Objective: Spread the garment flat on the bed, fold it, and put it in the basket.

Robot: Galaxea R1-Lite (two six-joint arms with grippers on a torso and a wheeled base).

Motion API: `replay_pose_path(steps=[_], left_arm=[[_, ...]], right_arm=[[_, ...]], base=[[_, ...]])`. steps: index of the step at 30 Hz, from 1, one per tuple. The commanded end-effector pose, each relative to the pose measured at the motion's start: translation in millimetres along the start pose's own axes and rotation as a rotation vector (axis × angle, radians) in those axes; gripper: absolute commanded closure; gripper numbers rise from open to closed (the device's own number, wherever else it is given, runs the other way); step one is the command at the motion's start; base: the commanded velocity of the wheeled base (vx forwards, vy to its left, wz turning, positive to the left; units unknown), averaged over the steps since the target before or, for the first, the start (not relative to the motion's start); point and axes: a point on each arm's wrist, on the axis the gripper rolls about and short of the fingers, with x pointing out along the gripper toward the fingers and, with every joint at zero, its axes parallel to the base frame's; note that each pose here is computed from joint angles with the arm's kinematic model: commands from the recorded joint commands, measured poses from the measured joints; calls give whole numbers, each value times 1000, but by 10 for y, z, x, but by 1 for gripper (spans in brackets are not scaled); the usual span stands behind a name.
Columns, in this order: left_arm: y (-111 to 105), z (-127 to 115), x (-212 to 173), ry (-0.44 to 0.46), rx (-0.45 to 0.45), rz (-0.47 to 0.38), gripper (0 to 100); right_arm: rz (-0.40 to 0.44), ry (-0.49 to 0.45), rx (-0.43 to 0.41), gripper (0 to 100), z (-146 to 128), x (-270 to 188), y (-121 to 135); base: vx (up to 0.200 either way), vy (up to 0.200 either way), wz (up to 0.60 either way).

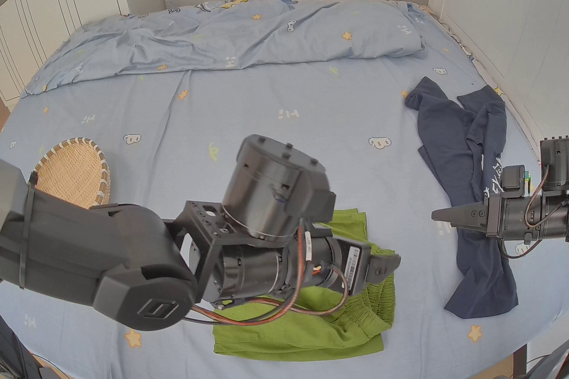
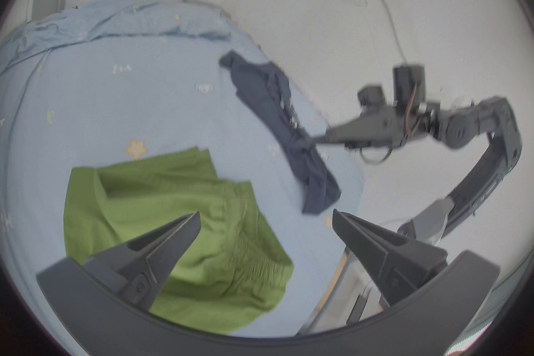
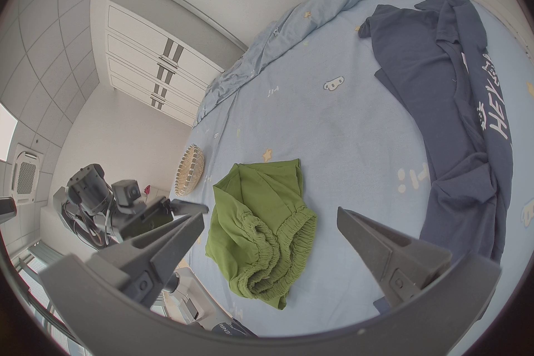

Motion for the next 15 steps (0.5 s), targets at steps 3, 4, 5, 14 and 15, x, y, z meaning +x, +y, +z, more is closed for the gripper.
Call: replay_pose_path(steps=[3,4,5,14,15], left_arm=[[711,143,-375,-209,-275,31,0],[749,157,-410,-216,-292,32,0],[969,190,-606,-241,-370,30,0],[1938,-159,-1006,-140,-617,-75,0],[1998,-203,-990,-124,-634,-81,0]], right_arm=[[38,42,-33,0,-74,58,91],[47,49,-39,0,-83,70,111],[96,86,-78,0,-131,139,236],[289,249,-230,0,-104,658,886],[293,267,-233,0,-116,741,905]], base=[[0,0,0],[0,0,0],[0,0,0],[0,0,0],[0,0,0]])
